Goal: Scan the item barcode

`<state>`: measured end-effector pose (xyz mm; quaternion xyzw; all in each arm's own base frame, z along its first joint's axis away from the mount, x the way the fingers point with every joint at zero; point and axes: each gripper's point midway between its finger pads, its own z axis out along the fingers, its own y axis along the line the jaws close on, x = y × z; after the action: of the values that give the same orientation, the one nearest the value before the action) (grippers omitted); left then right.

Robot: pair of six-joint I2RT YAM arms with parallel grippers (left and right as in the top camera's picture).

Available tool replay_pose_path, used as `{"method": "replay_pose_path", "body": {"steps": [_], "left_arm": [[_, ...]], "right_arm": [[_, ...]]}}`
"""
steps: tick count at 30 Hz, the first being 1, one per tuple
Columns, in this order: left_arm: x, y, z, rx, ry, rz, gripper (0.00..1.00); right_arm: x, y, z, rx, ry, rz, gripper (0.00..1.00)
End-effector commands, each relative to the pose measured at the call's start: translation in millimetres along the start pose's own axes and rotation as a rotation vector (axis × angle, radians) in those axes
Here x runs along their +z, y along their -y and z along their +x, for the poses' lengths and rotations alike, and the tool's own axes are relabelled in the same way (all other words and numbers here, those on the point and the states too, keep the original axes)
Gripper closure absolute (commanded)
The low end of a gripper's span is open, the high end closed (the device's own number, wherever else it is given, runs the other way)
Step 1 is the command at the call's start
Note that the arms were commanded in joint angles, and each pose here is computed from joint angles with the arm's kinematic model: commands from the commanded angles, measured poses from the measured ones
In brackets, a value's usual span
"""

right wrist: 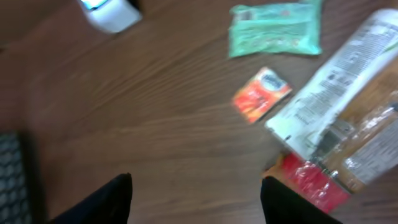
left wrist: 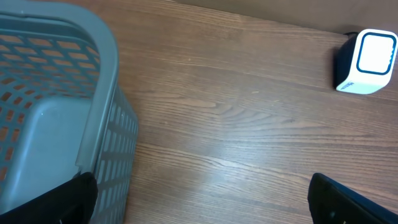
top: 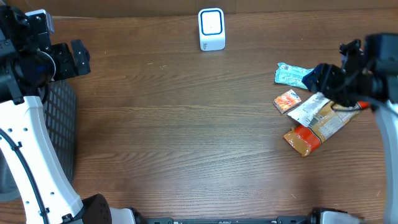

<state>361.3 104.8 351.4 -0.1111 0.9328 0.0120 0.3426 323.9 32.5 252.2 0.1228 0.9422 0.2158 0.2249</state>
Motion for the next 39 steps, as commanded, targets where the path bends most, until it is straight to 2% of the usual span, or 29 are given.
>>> {"method": "replay_pose_path", "body": {"steps": [1,2,3,10,31,39], "left_arm": [[0,0,-2,0.012,0.006,0.004,0.0],[0,0,-2,0.013,0.006,0.004,0.01],[0,0,-2,0.013,0.006,0.004,0.0],[0,0,-2,0.013,0.006,0.004,0.0],[0,0,-2,0.013,0.006,0.004,0.0],[0,0,-2,0.013,0.006,0.004,0.0]], "right_arm": [[-38,-34,15,-0.124,0.046,-0.124,0.28],[-46,-35,22,-0.127,0.052,-0.125,0.18],[-53,-37,29,-0.128,0.055,-0.126,0.0],[-77,-43,46,-0.149,0.095,-0.135,0.0],[-58,-36,41,-0.117,0.033,-0.122,0.0],[-80,-53,54,-0.187,0.092,-0.154,0.0]]}}
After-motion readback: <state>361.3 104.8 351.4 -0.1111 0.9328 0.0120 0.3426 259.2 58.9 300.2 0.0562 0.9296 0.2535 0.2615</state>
